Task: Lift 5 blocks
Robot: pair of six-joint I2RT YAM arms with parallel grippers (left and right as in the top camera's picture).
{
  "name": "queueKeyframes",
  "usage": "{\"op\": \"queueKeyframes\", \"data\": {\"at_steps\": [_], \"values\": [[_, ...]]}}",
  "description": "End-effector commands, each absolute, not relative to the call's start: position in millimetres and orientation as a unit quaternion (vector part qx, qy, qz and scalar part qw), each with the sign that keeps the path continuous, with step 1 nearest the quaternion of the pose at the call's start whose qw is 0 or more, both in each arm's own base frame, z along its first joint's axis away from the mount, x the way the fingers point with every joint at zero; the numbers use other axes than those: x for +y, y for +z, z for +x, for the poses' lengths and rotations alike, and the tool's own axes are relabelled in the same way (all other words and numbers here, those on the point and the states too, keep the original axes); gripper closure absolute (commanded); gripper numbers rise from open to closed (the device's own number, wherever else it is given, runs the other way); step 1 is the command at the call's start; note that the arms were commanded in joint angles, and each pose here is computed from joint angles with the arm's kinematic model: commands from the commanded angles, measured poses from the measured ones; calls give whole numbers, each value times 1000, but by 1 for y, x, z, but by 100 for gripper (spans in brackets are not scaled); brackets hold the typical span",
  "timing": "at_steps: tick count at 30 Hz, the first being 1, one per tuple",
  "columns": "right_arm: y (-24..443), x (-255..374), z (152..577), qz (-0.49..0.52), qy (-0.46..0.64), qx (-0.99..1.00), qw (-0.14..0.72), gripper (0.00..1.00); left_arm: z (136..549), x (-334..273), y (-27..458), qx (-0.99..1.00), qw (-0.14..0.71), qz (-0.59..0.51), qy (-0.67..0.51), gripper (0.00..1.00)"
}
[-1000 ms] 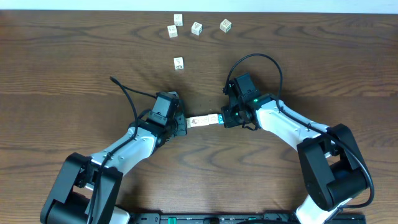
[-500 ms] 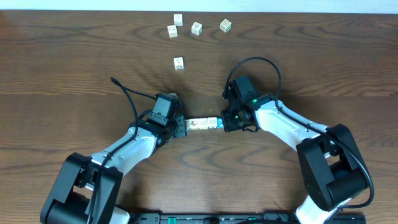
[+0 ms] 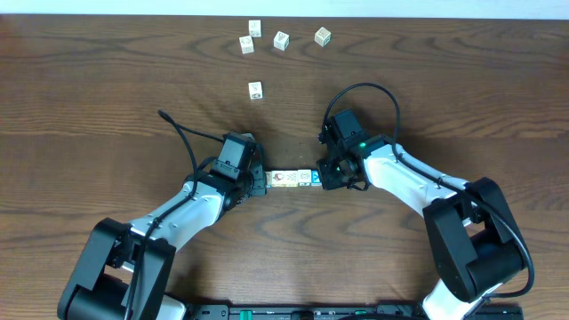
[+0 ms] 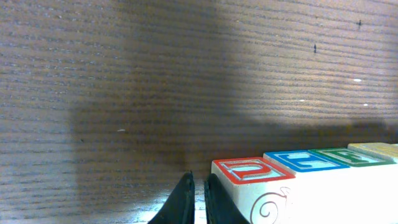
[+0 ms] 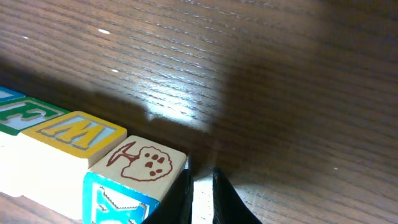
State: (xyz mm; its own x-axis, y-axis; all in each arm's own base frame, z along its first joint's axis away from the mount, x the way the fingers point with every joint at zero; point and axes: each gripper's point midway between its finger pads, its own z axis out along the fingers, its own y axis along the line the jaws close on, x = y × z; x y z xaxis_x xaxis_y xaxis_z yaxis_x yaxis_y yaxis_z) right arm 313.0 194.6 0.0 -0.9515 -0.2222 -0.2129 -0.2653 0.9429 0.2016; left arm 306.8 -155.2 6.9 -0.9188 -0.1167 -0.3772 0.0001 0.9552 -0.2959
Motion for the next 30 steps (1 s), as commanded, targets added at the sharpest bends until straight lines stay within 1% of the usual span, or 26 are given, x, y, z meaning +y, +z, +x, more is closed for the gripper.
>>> {"op": "queueKeyframes", "data": {"at_steps": [1, 7, 8, 10, 20, 30], "values": [[10, 228, 307, -151, 169, 970, 87, 89, 313, -187, 29, 957, 208, 2, -204, 87], [10, 223, 309, -144, 165, 972, 87, 89, 312, -183, 27, 959, 205, -1, -193, 87], [9, 221, 309, -141, 164, 973, 85, 91, 311, -181, 26, 961, 204, -3, -188, 88], [9, 219, 309, -139, 163, 973, 83, 99, 310, -177, 24, 963, 202, -5, -178, 88], [8, 214, 307, -135, 156, 975, 77, 98, 310, -170, 21, 966, 203, -11, -159, 89], [7, 211, 309, -134, 147, 977, 80, 99, 305, -156, 15, 973, 196, -19, -122, 86]]}}
